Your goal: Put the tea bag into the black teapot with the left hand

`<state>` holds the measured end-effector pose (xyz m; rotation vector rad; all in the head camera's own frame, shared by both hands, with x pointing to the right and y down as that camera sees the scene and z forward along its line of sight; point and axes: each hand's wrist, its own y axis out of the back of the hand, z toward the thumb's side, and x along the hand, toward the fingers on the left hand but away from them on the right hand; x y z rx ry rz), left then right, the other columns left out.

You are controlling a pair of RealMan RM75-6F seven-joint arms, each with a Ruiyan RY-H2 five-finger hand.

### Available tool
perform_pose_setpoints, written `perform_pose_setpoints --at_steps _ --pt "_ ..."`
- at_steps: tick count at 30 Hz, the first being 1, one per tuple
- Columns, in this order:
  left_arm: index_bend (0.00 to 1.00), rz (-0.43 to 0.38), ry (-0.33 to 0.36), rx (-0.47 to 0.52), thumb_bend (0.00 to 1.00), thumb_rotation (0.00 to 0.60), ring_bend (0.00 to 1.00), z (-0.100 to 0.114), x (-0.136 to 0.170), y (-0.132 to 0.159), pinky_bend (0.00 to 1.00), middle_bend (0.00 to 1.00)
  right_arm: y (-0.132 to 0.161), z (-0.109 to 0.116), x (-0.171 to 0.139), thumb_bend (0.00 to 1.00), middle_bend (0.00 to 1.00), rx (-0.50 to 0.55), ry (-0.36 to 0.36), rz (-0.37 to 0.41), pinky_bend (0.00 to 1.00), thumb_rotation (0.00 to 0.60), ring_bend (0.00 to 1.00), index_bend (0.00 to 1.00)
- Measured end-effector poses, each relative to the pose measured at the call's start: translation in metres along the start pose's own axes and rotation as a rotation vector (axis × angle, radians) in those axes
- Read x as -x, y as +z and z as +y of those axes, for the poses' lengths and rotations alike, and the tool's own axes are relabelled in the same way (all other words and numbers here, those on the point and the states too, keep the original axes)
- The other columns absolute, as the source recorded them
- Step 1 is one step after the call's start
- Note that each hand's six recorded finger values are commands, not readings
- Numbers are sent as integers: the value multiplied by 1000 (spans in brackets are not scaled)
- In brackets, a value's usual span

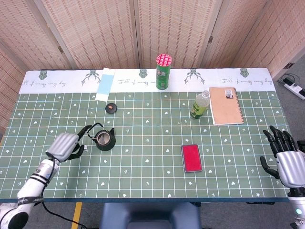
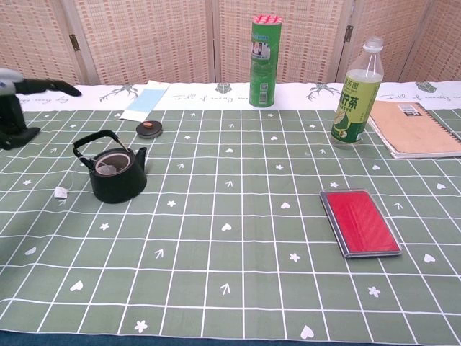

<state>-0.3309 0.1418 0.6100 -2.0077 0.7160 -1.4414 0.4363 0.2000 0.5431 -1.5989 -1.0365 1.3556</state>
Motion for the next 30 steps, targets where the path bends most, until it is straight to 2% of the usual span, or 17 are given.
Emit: perform_pose_setpoints --at_steps 3,5,7,9,11,13,15,17,19,23,26,30 --pt "20 0 100 13 591 600 984 16 23 -11 1000 998 2 -3 0 450 0 -4 10 4 0 600 0 0" --pt "18 5 181 7 591 600 906 25 42 -20 986 953 3 -5 0 450 0 -7 17 7 0 600 0 0" --pt "12 26 254 -7 575 600 729 31 61 -31 871 819 4 -6 1 450 0 -12 20 11 0 600 0 0" --pt "8 76 333 -34 542 600 509 34 88 -49 674 641 5 -7 1 450 0 -16 23 13 0 600 0 0" --pt "11 143 403 -66 528 600 368 33 117 -66 525 505 6 -9 1 450 0 -18 28 11 0 600 0 0" --pt "30 199 452 -91 519 600 292 28 142 -79 406 420 5 -10 2 450 0 -20 32 5 0 600 0 0" --pt "60 251 493 -113 514 600 255 18 169 -88 343 369 4 -11 3 450 0 -23 34 -2 0 600 0 0" --pt "71 276 498 -124 497 600 219 3 188 -91 309 324 2 -12 5 450 0 -30 37 -13 0 600 0 0" --pt "74 283 478 -128 473 600 176 -5 195 -90 262 272 0 -14 6 450 0 -36 41 -26 0 600 0 0" --pt "61 290 391 -106 405 600 109 -19 195 -81 152 183 -3 -15 6 450 0 -54 48 -50 0 600 0 0" --pt "55 297 338 -96 362 600 65 -25 194 -78 87 136 -1 -14 5 450 0 -52 47 -52 0 600 0 0" --pt "55 308 328 -101 321 600 23 -25 193 -79 30 101 0 -13 4 449 0 -48 47 -48 0 600 0 0"
